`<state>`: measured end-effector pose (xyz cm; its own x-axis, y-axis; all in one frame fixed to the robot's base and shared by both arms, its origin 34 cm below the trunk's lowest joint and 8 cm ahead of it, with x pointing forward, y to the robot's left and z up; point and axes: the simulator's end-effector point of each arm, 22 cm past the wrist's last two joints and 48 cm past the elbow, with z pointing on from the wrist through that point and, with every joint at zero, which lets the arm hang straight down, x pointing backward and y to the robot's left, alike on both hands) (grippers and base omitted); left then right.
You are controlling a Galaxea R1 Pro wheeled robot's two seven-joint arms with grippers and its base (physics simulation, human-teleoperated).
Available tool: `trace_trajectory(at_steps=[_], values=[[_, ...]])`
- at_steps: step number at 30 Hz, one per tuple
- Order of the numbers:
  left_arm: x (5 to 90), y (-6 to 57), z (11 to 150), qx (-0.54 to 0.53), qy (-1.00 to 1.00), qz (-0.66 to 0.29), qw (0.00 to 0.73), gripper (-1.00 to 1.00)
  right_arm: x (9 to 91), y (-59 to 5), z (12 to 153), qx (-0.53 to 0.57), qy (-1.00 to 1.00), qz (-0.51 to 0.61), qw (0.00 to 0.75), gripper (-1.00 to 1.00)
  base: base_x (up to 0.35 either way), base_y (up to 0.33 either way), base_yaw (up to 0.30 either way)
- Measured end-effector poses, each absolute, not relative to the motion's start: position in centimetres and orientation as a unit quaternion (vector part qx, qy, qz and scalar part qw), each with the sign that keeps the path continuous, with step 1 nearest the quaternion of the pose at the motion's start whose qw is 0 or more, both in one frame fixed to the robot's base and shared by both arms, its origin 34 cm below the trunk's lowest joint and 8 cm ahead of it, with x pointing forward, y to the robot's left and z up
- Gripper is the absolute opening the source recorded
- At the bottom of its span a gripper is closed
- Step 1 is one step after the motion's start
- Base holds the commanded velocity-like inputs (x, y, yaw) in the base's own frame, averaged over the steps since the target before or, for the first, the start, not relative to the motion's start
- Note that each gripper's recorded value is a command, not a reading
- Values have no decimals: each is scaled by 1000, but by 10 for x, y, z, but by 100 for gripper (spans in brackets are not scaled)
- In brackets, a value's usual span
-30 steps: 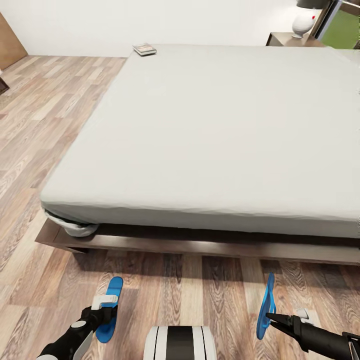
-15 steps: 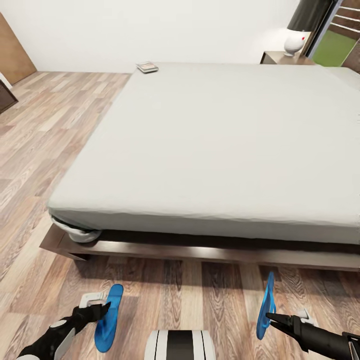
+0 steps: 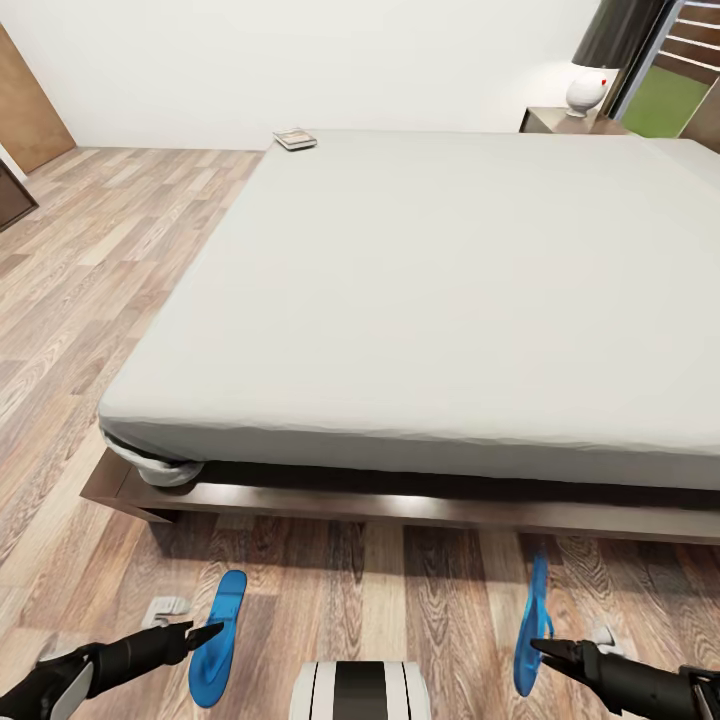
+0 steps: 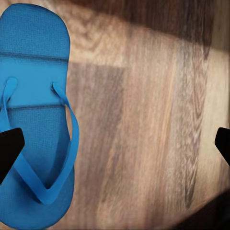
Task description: In the bedroom, move the book from the bed onto either nightstand, and place the two sandals side by side next to the bed.
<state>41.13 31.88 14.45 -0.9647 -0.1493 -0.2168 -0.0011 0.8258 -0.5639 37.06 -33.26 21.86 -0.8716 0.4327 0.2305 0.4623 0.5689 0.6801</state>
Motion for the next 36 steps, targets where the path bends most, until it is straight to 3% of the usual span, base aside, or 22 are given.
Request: trace_trajectory(at_steps=[12,16,25,36], values=[[410,306,154,-36,936,-326,127,100,291,-458,160,-202,-971,-41,118,-100,0,8,0],[410,306,154,-36,936,-327,127,100,276,-500,161,-139,-974,90,154,-100,0,224,0],[410,306,154,-36,936,-327,127,100,278,-506,160,-103,-975,119,157,-100,0,286,0],[411,306,154,-35,936,-327,127,100,343,-517,148,-41,-991,126,5,-100,0,291,0]])
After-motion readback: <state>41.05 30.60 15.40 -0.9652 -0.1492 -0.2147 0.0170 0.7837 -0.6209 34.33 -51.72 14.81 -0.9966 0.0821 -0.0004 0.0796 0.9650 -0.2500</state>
